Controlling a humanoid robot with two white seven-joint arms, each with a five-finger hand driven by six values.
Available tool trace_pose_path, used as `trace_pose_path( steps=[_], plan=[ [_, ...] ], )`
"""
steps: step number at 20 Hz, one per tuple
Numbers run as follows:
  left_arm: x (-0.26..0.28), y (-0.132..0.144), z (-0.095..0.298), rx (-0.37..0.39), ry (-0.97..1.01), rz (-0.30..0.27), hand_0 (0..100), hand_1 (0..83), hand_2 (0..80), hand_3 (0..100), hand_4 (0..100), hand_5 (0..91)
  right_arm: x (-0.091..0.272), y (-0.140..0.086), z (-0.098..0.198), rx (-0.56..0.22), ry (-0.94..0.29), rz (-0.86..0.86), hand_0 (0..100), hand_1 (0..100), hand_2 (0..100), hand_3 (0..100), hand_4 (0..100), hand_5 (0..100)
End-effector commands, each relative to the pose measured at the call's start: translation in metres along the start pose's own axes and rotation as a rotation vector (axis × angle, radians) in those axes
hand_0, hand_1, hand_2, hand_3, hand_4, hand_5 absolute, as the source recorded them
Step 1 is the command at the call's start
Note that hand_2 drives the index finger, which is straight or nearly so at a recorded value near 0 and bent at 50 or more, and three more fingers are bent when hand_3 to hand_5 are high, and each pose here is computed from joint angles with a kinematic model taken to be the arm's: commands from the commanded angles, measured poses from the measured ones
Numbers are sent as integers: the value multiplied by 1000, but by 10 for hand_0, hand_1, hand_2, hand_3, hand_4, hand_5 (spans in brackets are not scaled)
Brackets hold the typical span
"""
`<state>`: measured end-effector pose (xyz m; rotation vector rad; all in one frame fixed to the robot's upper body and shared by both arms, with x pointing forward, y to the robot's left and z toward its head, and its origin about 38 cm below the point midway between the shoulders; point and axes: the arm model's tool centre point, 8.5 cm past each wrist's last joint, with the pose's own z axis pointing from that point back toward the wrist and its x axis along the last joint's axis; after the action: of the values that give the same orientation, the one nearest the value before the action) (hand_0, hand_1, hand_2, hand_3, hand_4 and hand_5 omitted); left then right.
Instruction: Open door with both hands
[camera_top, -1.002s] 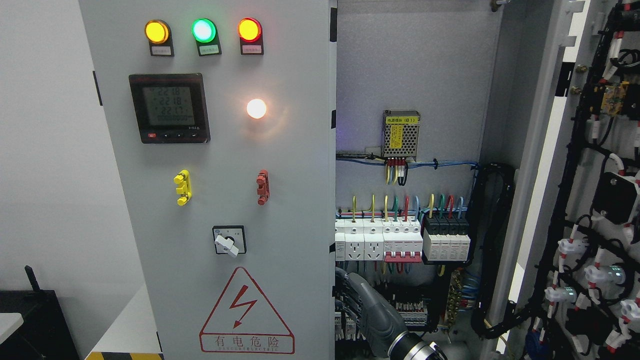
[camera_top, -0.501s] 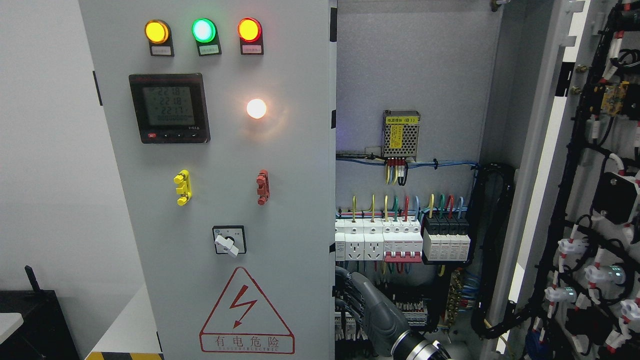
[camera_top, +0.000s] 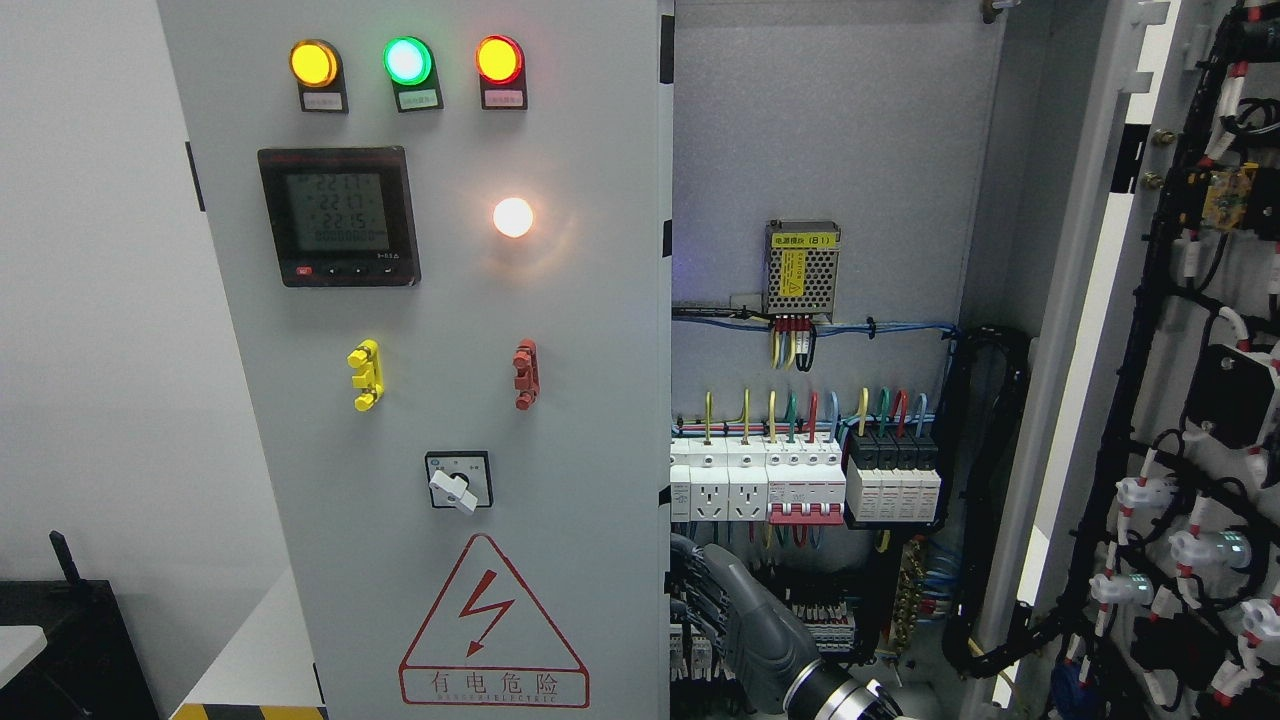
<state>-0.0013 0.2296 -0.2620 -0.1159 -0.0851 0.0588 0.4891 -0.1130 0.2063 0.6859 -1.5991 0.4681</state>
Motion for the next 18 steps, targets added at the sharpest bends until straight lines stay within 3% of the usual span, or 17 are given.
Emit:
trace_pose_path(
  steps=[1,18],
  plan=[
    [-18,1,2,3,27,6,0,0,0,0,0,0,3,-2,-2,2,1,4,381,0,0,0,0,0],
    [-19,1,2,3,28,6,0,0,0,0,0,0,2,0,-6,38,9,-5,381,0,0,0,0,0]
  ],
)
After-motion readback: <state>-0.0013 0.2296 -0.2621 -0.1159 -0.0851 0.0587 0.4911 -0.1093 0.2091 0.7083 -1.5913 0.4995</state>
